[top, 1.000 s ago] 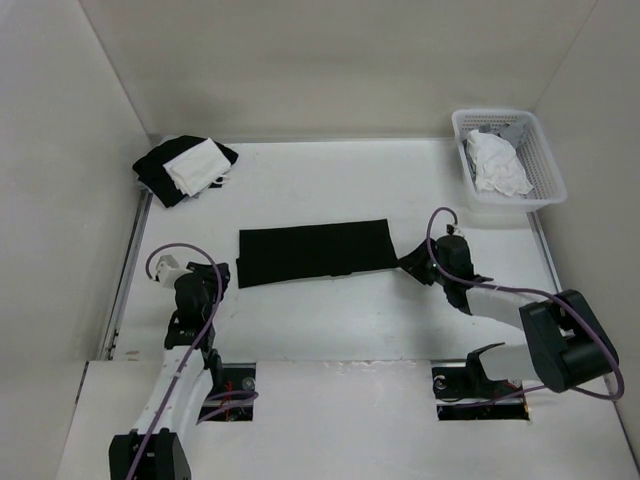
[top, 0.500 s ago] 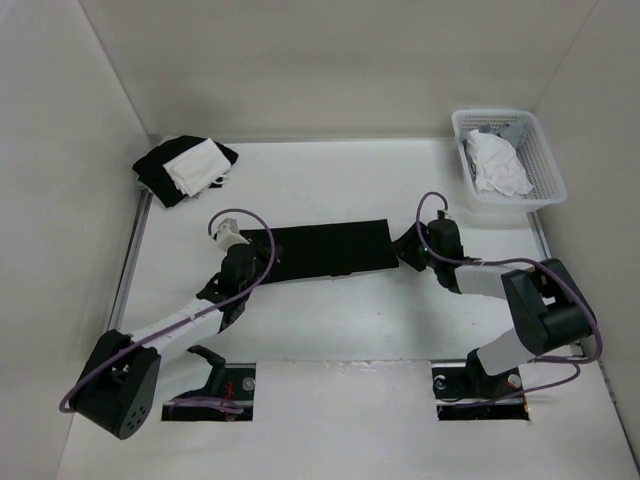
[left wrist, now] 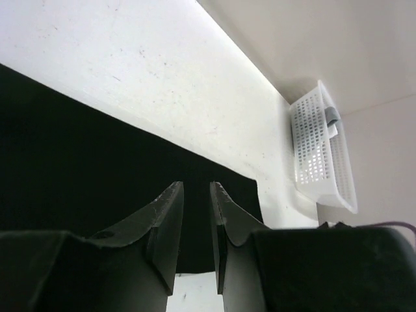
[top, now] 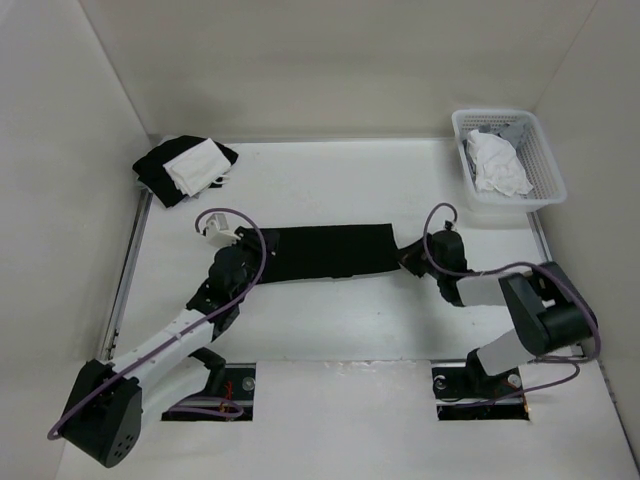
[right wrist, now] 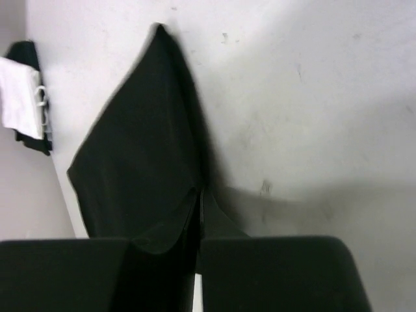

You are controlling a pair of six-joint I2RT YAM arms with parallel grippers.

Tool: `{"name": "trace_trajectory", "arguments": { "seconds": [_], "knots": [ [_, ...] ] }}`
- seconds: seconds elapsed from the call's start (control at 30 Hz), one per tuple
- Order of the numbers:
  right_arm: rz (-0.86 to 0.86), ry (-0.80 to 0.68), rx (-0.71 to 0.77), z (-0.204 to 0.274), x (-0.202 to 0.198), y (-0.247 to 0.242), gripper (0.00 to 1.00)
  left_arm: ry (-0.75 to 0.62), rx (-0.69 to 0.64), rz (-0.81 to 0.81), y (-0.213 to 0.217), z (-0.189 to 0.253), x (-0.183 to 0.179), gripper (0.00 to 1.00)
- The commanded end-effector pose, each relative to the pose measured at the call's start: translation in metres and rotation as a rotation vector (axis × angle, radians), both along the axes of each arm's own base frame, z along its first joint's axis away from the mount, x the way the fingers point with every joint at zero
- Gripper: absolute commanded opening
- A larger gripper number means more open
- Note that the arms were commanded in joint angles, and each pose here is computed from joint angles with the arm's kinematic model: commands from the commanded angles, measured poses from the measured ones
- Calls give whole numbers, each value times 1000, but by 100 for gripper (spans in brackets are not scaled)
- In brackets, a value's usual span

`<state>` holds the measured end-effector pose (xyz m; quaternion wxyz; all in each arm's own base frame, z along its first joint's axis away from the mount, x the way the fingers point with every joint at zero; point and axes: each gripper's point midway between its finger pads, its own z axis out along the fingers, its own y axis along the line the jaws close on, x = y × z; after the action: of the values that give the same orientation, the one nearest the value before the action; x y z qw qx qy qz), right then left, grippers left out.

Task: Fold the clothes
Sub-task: Fold the tank top

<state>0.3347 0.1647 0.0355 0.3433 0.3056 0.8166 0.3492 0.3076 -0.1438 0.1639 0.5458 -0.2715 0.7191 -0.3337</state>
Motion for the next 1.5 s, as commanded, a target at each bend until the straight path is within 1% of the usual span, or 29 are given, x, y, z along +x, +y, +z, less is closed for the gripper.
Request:
{"name": "trace_trajectory", "arguments": {
  "seconds": [0.0,0.1,0.17,0.27,0.37,0.43,0.53,0.6,0.63,0.7,0.8,0.87,0.9,0.93,1.0,1.13,1.17,1.23,1.27,1.3,1.37,1.4,1.43,1.47],
  "knots": [
    [-79,-188,9,55,10,-19,3,-28,-1,-11,-3,3,-3,21],
    [-72,-227,-88,74,-1,-32,3,-20,-1,-25,-8,0,-6,22],
    [-82,-269,-179,94,-3,-37,3,-14,1,-34,-11,-2,-7,22],
    [-18,-347,-292,136,-5,-18,4,-16,-9,-39,-12,0,-8,22],
    [86,-402,-363,166,-2,19,4,-31,-21,-39,-10,5,-10,23],
    [164,-426,-404,178,0,51,4,-38,-26,-31,-6,7,-13,23],
    [288,-424,-451,179,1,104,5,-47,-38,-15,2,11,-17,23],
    [363,-413,-475,172,1,136,6,-56,-42,-2,8,13,-19,24],
    [414,-401,-500,162,1,158,6,-60,-44,5,12,14,-21,24],
    [478,-371,-527,147,1,186,7,-65,-47,16,18,16,-23,24],
    [565,-316,-568,118,-1,227,7,-73,-53,42,29,19,-25,25],
    [602,-297,-568,105,-2,250,9,-77,-55,59,37,20,-27,25],
    [620,-296,-559,103,-6,261,12,-78,-55,71,41,20,-27,25],
    [635,-298,-547,103,-10,270,17,-79,-55,87,46,21,-27,26],
    [636,-314,-506,113,-15,282,34,-80,-55,116,55,21,-27,27],
    [621,-377,-437,152,-29,271,43,-62,-52,136,59,19,-19,27],
    [607,-395,-423,161,-33,263,45,-57,-48,120,53,20,-15,28],
    [550,-419,-408,171,-27,236,46,-59,-43,87,39,22,-8,28],
    [526,-416,-408,167,-23,223,46,-63,-43,60,29,25,-3,28],
    [501,-403,-407,161,-17,210,39,-64,-33,31,17,26,2,29],
    [467,-353,-416,139,-11,188,23,-60,-7,-32,-11,25,12,30],
    [454,-325,-421,127,-9,178,16,-47,16,-66,-25,21,16,30],
    [444,-305,-423,115,-9,170,11,-31,38,-84,-34,14,20,30],
    [442,-293,-418,106,-10,164,8,-11,52,-92,-41,5,24,31]
  ]
}}
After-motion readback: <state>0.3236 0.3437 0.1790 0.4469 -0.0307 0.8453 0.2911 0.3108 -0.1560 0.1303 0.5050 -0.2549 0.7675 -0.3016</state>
